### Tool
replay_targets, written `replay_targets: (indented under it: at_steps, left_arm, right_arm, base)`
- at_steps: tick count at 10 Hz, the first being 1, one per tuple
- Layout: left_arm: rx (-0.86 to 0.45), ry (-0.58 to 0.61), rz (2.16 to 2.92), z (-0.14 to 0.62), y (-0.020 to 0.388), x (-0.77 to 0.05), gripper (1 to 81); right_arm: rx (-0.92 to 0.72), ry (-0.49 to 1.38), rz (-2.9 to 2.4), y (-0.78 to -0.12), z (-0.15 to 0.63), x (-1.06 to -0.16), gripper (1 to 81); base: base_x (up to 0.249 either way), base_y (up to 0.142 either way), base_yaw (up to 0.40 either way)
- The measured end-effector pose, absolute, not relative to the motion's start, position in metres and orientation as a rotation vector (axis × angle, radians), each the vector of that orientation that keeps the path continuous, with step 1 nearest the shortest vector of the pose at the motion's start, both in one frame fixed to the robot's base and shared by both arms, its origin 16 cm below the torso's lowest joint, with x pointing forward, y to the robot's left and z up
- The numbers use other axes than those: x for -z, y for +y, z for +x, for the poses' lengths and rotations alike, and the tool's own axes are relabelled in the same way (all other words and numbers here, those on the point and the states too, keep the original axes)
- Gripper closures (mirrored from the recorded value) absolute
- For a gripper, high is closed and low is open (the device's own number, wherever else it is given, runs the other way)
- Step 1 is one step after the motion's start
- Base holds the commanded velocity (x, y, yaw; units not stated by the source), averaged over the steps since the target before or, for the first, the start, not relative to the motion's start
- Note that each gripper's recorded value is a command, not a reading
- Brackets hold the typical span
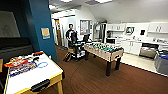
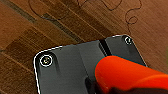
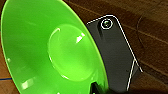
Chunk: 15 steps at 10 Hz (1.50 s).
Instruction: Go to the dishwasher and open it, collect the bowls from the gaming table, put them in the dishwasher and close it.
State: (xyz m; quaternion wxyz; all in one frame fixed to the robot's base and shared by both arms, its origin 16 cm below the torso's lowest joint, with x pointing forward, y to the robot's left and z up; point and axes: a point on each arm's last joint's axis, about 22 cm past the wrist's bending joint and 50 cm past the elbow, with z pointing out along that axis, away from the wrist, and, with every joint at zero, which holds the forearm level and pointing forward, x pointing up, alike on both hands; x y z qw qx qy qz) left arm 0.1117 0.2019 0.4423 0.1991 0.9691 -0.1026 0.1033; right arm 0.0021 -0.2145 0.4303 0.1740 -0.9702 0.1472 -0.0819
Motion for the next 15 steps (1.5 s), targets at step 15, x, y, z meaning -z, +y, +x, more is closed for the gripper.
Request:
replay_targets:
  at_steps: [15]
  left_arm:
    - [-0.293,-0.288,2.719,0.1129,0.1970,-0.4397,81.1]
  right_arm:
    - [0.227,0.420,-2.755,-0.2123,-0.0014,-0.4288,81.1]
  base:
    - [0.000,0.000,-0.372]
